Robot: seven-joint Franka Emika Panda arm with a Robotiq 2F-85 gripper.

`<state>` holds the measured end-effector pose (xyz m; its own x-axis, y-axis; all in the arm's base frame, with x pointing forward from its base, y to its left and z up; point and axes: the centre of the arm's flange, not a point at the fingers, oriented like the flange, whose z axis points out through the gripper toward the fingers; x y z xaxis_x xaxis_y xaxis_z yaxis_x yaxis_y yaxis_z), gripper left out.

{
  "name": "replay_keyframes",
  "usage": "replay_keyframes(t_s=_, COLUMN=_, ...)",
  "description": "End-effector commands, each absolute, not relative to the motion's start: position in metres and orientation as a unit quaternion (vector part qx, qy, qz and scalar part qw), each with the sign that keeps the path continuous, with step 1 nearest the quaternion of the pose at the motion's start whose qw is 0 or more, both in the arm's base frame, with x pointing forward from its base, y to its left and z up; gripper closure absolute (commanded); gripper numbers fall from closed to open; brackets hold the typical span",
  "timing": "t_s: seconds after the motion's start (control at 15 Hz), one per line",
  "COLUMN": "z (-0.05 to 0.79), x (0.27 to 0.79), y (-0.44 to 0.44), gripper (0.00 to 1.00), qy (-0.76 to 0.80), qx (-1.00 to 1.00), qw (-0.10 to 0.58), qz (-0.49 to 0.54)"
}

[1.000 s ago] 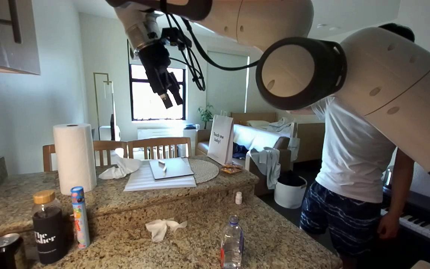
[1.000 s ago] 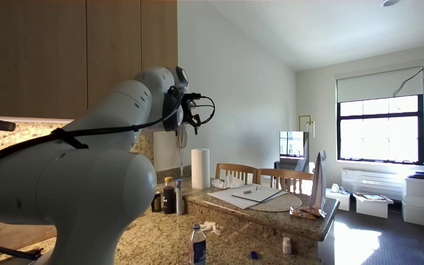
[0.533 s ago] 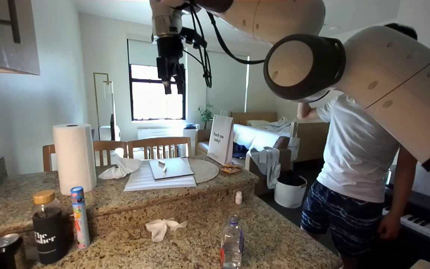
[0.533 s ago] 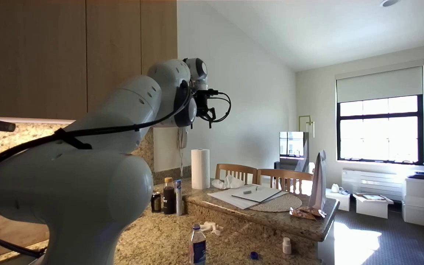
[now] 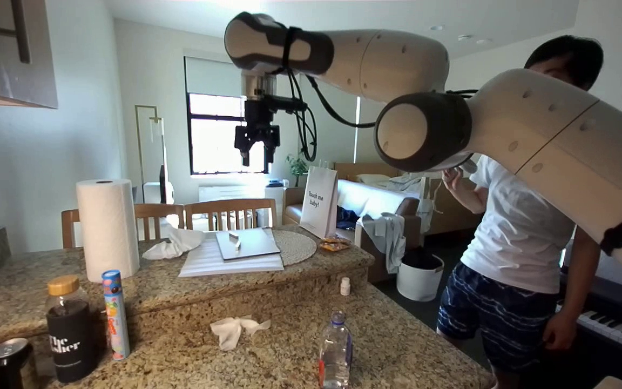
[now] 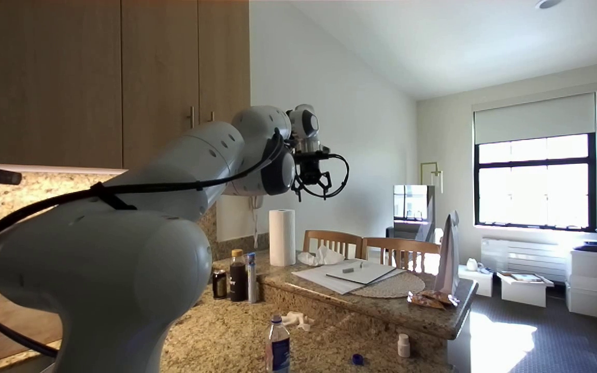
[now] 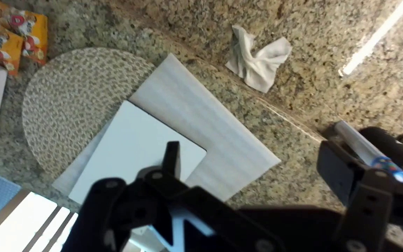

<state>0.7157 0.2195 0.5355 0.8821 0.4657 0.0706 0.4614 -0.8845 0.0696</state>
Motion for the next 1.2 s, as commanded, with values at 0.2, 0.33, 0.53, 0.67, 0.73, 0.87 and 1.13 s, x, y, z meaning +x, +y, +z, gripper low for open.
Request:
replay_keyframes(t_s=0.2, z=0.403, x=0.667, y=0.192, gripper=0.0, qy=0.186, qx=0.972, qw=0.071, qz=-0.127)
replay_keyframes(t_s=0.33, z=0.373, x=0.663, y=0.188, gripper=0.0, qy=0.184, qx=0.97, qw=0.077, qz=-0.138)
replay_keyframes(t_s=0.53, z=0.341, x=0.659, y=0.184, gripper=0.0, qy=0.188, qx=0.964, qw=0.076, qz=-0.173)
replay_keyframes(t_s=0.67, z=0.353, x=0.719, y=0.205, gripper=0.0, qy=0.194, qx=0.963, qw=0.072, qz=-0.172)
replay_keyframes(t_s=0.73, z=0.344, x=0.719, y=0.205, gripper=0.0, qy=0.194, qx=0.962, qw=0.074, qz=-0.18)
replay_keyframes(t_s=0.87, z=0.337, x=0.719, y=0.205, gripper=0.0, qy=0.194, qx=0.961, qw=0.075, qz=-0.185)
replay_keyframes(t_s=1.13, z=0.338, x=0.719, y=0.205, gripper=0.0, qy=0.194, qx=0.961, qw=0.075, qz=-0.185)
